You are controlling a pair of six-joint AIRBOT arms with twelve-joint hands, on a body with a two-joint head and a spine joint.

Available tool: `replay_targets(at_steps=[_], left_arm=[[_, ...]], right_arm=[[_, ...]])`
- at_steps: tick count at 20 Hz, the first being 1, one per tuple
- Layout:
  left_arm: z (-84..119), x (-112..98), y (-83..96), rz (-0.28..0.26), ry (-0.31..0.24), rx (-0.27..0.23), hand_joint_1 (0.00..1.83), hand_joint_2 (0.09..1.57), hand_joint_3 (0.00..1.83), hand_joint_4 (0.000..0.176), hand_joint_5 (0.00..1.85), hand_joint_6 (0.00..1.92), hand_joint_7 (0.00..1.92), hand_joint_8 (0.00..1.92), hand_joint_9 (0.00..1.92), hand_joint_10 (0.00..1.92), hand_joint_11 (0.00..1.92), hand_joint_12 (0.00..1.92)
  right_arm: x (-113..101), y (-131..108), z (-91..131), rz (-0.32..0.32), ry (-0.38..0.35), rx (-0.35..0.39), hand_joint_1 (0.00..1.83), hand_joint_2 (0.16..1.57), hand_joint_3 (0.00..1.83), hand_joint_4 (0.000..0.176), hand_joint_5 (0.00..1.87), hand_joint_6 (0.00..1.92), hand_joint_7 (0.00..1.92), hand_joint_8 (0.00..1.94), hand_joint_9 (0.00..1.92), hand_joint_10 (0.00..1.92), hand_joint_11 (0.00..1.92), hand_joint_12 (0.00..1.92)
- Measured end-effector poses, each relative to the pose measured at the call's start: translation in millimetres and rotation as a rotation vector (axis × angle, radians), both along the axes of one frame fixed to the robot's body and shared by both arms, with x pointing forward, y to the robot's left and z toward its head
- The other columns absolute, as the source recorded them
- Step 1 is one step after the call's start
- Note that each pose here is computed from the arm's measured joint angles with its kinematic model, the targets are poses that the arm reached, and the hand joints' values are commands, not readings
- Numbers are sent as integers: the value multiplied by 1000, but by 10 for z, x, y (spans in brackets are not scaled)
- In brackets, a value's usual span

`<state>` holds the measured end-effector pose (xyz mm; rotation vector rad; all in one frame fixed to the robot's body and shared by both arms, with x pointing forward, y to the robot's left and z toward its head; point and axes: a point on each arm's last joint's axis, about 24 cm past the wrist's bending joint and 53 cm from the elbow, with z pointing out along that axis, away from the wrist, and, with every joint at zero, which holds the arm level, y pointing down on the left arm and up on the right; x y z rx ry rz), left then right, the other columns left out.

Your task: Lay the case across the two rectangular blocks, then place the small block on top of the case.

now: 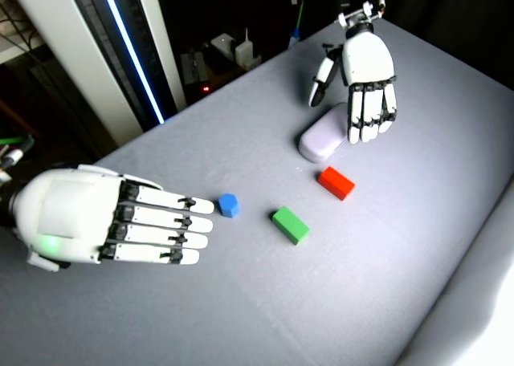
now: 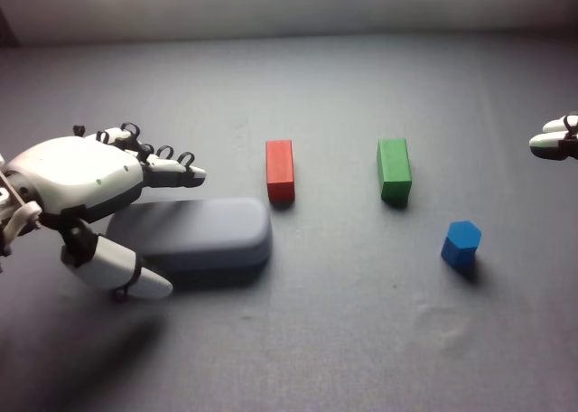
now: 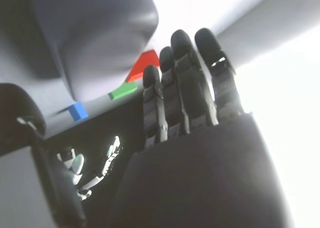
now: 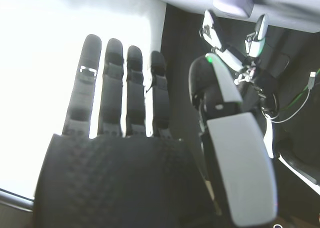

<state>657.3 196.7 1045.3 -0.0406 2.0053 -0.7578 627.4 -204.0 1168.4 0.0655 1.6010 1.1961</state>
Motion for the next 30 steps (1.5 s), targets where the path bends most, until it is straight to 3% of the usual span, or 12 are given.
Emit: replay_targets(at_steps=[5,7,8,9,10,11,16,19,21,24,27,30], left_arm=[[-150,39,11,22,30,15,820,827,7,0,417,6,508,7,567,16,199,974],[-148,75,39,37,28,9,1036,913,3,0,588,5,697,16,818,54,515,951],[-140,98,50,42,21,7,1160,996,6,0,832,22,950,77,1069,158,766,1092],[-130,103,51,43,17,5,1245,1074,2,0,973,607,1039,849,1135,554,868,1372],[-103,139,16,45,6,-10,1249,1108,0,0,960,821,1022,1054,1063,836,878,1443],[-99,135,-9,42,5,-16,1248,1109,0,0,943,918,1042,1032,1041,885,887,1391],[55,-85,-141,-2,-6,-53,1277,1065,0,0,993,851,1185,798,1151,794,995,1350],[422,-118,-191,-20,-99,-127,1273,1074,0,0,989,836,1144,901,1093,911,878,1546],[772,-110,-188,-30,-189,-198,1271,1082,1,0,950,904,1145,885,1073,873,902,1458],[1057,-73,-306,-54,-258,-272,1277,1064,0,0,990,850,1193,787,1134,776,947,1423],[1169,13,-483,-69,-294,-326,1262,1088,1,0,964,870,1111,953,1055,947,917,1534],[1214,101,-694,-87,-305,-362,1264,1074,1,0,981,869,1155,847,1080,788,901,1351]], right_arm=[[0,0,1,0,0,1,759,1345,0,0,446,0,407,2,416,2,177,674],[0,1,2,1,0,1,774,1347,0,0,442,0,403,0,416,1,186,671],[0,1,0,0,1,1,773,1348,1,0,438,0,398,0,410,0,180,663],[-1,1,1,1,0,1,783,1347,0,0,446,0,406,0,417,0,201,633],[1,-1,1,0,1,1,785,1346,0,0,446,0,406,0,416,0,202,625],[0,1,-3,0,2,2,798,1343,0,0,451,1,414,2,425,3,216,623],[1,3,-12,0,7,3,797,1350,1,0,442,1,406,2,409,1,195,615],[-3,9,-8,3,5,5,788,1349,0,0,450,2,414,3,417,2,191,614],[1,8,-20,1,10,4,789,1343,0,0,461,6,411,1,415,1,192,618],[-5,25,-23,4,10,11,792,1339,0,0,469,0,413,0,422,0,153,750],[-10,38,-37,8,11,9,776,1336,0,0,472,1,415,0,422,0,143,770],[7,16,-35,2,11,7,753,1333,0,0,478,2,422,3,421,2,136,765]])
